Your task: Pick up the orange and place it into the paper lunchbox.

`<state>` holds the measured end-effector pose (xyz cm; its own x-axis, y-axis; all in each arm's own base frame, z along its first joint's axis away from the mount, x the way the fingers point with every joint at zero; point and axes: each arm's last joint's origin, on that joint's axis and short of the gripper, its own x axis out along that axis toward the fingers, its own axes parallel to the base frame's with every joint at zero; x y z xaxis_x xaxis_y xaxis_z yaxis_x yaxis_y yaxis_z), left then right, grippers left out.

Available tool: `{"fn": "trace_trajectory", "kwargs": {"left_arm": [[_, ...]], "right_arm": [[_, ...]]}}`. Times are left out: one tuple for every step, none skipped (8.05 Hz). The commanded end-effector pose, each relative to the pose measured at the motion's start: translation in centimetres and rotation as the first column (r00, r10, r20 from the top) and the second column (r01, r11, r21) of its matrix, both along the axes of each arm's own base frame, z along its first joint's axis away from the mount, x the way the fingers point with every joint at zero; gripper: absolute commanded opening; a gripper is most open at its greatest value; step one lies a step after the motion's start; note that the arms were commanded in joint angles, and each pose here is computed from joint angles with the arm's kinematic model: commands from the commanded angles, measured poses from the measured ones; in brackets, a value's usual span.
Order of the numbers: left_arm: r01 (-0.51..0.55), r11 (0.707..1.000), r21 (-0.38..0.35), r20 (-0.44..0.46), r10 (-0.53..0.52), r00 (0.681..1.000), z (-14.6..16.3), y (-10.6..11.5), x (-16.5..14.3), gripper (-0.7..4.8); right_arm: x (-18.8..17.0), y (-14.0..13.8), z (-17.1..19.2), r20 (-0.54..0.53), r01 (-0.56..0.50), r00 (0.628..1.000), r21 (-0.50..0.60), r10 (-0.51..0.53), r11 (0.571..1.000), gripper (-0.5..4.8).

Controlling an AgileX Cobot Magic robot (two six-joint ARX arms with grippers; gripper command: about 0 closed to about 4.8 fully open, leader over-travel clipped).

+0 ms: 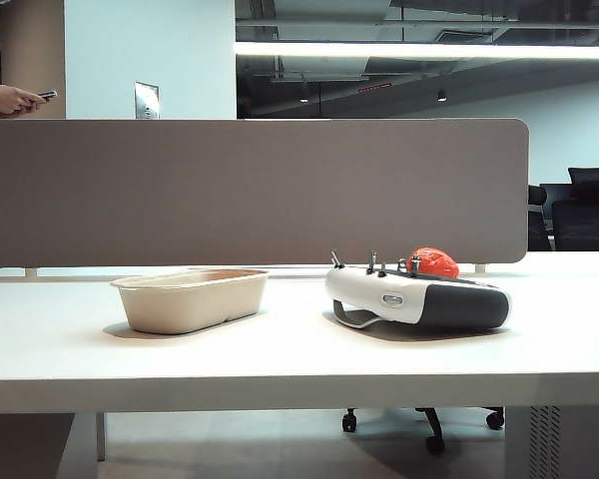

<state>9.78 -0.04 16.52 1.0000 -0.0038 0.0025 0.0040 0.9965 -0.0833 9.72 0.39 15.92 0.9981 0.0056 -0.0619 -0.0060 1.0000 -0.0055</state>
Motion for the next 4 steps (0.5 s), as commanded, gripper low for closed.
{"fn": "trace_trajectory", "kwargs": {"left_arm": [[0.001, 1.0, -0.003, 0.015, -0.001, 1.0, 0.12, -0.01, -0.02, -0.05], [0.002, 1.0, -0.003, 0.013, -0.002, 1.0, 0.1, -0.01, -0.02, -0.05], [0.001, 1.0, -0.003, 0.013, -0.001, 1.0, 0.1, 0.0, -0.02, -0.06], [0.001, 1.0, -0.002, -0.008, -0.001, 1.0, -0.09, -0.01, -0.02, -0.05]], "right_arm": [[0.02, 0.09, 0.11, 0.017, -0.027, 0.999, 0.006, 0.027, 1.0, -0.05], [0.02, 0.09, 0.11, 0.017, -0.027, 0.999, 0.006, 0.027, 1.0, -0.05], [0.02, 0.09, 0.1, 0.017, -0.027, 0.999, 0.006, 0.027, 1.0, -0.05], [0.02, 0.09, 0.11, 0.017, -0.027, 0.999, 0.006, 0.027, 1.0, -0.05]]}}
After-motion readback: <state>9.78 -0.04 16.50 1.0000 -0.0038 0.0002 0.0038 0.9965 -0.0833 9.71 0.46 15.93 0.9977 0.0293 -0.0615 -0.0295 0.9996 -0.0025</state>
